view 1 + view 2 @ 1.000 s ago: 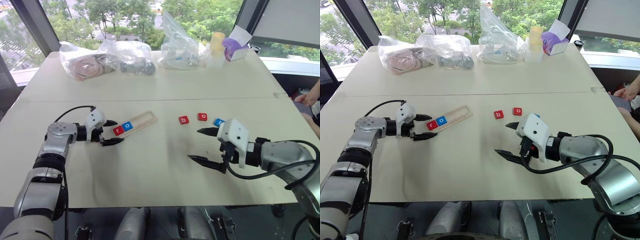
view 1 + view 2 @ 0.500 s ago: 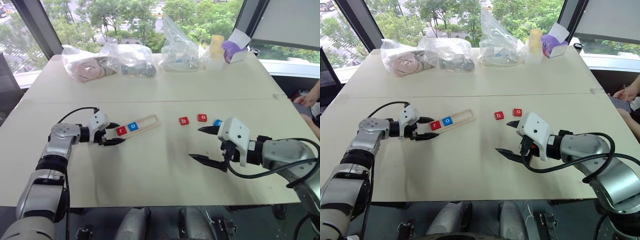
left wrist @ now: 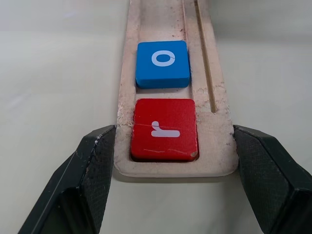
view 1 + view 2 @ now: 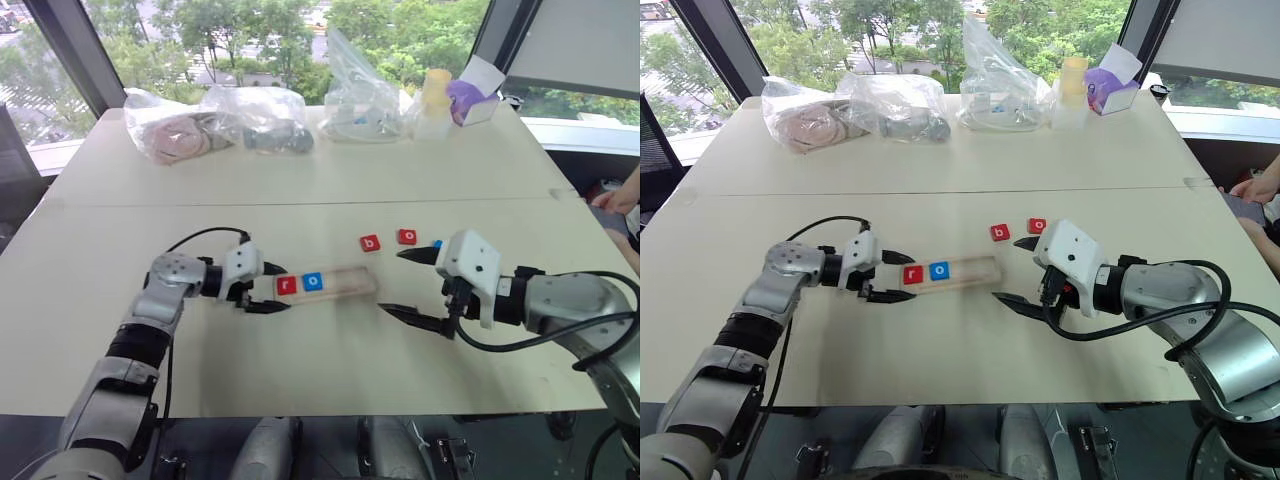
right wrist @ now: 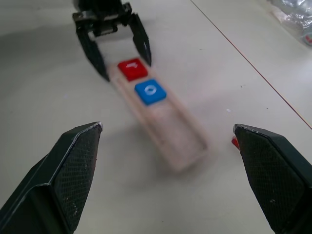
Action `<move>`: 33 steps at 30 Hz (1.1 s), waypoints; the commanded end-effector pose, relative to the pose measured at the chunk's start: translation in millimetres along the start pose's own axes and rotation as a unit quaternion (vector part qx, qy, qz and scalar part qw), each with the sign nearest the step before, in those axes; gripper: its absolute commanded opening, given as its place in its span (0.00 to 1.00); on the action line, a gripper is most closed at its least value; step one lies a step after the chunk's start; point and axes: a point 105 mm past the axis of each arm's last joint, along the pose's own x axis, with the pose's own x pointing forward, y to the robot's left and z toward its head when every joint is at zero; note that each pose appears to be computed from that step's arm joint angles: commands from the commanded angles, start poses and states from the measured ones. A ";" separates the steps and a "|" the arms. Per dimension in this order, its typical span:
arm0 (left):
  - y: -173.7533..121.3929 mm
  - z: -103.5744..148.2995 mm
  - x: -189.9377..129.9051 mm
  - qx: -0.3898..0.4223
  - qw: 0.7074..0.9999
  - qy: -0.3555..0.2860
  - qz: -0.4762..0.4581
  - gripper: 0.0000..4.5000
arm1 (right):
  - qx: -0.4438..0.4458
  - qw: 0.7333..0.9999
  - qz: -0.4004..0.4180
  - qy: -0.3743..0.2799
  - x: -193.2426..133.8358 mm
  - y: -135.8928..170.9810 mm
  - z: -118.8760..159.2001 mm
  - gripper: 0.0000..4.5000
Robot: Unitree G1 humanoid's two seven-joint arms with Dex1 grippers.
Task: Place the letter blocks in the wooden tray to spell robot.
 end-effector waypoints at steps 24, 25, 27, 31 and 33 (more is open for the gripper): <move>-57.3 -9.4 17.5 0.012 0.996 0.057 -0.060 0.69 | -0.021 1.000 0.004 -0.002 -0.2 0.5 5.0 1.00; -57.2 -9.7 17.4 0.011 0.996 0.059 -0.058 0.69 | -0.022 1.000 0.004 -0.002 -0.2 0.5 5.0 1.00; -55.2 -12.9 17.2 0.009 0.997 0.066 -0.041 0.69 | -0.023 1.000 0.006 -0.002 0.2 0.4 5.2 1.00; -57.6 -15.3 17.0 -0.002 0.997 0.067 -0.034 0.69 | -0.023 1.000 0.009 -0.003 1.1 0.4 5.4 1.00; -59.2 -16.2 16.9 -0.007 0.997 0.068 -0.034 0.69 | -0.024 1.000 0.010 -0.003 1.6 0.4 5.4 1.00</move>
